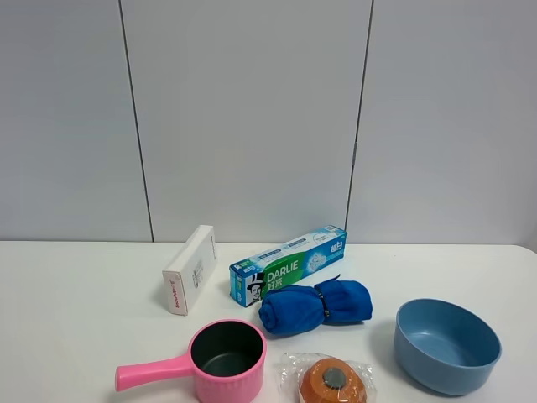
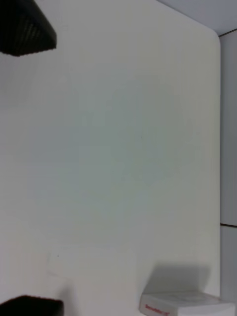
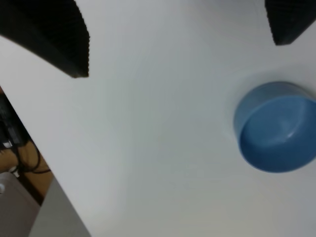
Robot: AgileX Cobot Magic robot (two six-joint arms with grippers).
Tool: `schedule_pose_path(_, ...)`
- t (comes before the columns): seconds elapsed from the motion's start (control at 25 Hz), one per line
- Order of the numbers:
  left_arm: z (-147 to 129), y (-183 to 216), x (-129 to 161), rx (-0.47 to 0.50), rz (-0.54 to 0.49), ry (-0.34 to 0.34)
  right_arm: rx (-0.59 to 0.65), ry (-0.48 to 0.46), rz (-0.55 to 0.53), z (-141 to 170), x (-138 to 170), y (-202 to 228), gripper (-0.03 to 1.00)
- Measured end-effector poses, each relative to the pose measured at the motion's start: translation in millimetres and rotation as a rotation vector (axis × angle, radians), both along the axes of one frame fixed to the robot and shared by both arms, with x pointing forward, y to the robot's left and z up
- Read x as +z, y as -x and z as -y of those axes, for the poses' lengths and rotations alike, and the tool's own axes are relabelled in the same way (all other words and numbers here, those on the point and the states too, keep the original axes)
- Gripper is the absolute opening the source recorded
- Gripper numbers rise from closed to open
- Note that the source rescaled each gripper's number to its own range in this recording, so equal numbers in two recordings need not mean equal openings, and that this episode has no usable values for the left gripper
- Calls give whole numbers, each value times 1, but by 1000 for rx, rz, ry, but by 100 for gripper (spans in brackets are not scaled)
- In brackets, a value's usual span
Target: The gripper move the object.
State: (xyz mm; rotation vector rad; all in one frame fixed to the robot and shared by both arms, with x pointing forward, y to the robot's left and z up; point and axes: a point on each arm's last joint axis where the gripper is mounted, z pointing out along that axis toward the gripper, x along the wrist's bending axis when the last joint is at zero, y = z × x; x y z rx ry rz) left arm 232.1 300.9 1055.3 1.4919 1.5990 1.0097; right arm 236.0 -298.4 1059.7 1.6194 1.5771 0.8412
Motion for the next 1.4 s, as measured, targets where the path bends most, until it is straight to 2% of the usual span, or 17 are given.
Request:
schedule_pose_path(0.48, 0, 0, 0, 0, 0, 0, 12, -13, 26, -1, -8, -5, 54)
schedule_pose_path(0.64, 0, 0, 0, 0, 0, 0, 12, -10, 82, -2, -8, 3, 54)
schedule_pose_path(1.08, 0, 0, 0, 0, 0, 0, 14, -14, 83, -2, -8, 3, 54)
schedule_pose_path(1.4, 0, 0, 0, 0, 0, 0, 39, -57, 86, -6, -7, 3, 58)
